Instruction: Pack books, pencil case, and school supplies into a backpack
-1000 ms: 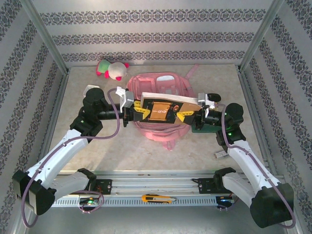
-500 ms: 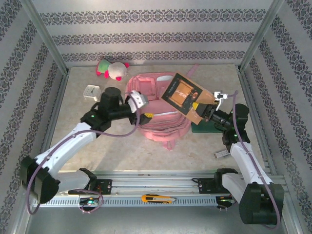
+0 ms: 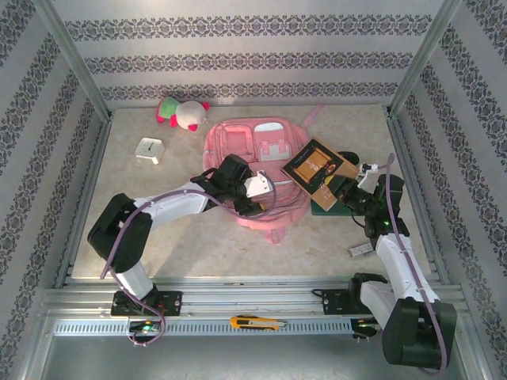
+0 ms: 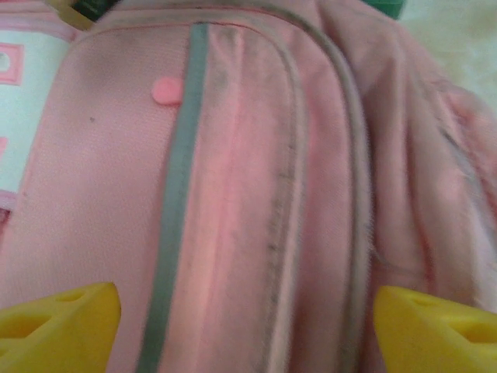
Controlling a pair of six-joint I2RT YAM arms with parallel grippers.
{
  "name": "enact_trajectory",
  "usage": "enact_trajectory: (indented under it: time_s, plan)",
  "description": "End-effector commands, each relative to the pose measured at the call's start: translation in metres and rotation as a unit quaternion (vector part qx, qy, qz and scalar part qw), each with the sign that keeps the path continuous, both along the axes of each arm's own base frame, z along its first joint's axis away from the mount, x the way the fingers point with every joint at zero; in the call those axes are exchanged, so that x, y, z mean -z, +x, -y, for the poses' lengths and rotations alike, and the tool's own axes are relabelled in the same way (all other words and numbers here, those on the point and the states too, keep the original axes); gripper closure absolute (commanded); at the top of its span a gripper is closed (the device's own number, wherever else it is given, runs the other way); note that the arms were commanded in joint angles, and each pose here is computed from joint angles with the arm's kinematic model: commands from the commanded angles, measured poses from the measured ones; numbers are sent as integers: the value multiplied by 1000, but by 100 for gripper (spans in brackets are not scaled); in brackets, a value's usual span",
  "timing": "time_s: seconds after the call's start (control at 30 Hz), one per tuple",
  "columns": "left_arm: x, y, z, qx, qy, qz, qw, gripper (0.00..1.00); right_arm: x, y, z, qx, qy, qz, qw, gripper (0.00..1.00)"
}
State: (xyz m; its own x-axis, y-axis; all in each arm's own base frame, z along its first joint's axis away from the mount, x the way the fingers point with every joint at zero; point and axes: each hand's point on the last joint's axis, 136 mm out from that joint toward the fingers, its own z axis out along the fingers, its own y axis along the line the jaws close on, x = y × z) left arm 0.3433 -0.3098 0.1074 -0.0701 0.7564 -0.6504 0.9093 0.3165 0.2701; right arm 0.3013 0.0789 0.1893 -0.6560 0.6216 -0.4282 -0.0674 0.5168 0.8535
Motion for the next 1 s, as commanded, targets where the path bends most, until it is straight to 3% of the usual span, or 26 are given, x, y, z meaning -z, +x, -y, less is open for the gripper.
enact_trajectory:
  time_s: [0.0,0.23,0.33,0.57,0.6,0.63,0.7,0.8,0.83,0.97]
  plan:
    - [-23,24,17,-12,-18,51,998,16,-16,-5,-4,-13,-3,36,999,100]
    - [2,19,28,22,11,17,1000,12,-8,-9,-2,-5,-9,23,1000,100]
    - [9,17,30,31,20,2,999,12,8,-9,15,57,-16,-22,998,100]
    - [33,46,21,-14,73,40,996,13,5,-15,23,92,-14,-22,995,100]
    - [34,50,19,-21,78,47,996,18,6,-17,25,100,-18,-26,994,100]
    - [33,50,18,-26,79,50,995,29,8,-19,27,106,-22,-30,994,100]
    - [22,48,16,-40,62,51,996,65,10,-21,27,105,-23,-41,993,100]
    - [1,32,9,-51,52,49,996,95,17,-21,20,81,-18,-59,995,100]
    - [-3,27,4,-65,53,47,995,100,18,-21,18,73,-16,-61,995,100]
    - [-19,-5,-5,-101,28,0,995,100,18,-18,9,42,-13,-61,997,100]
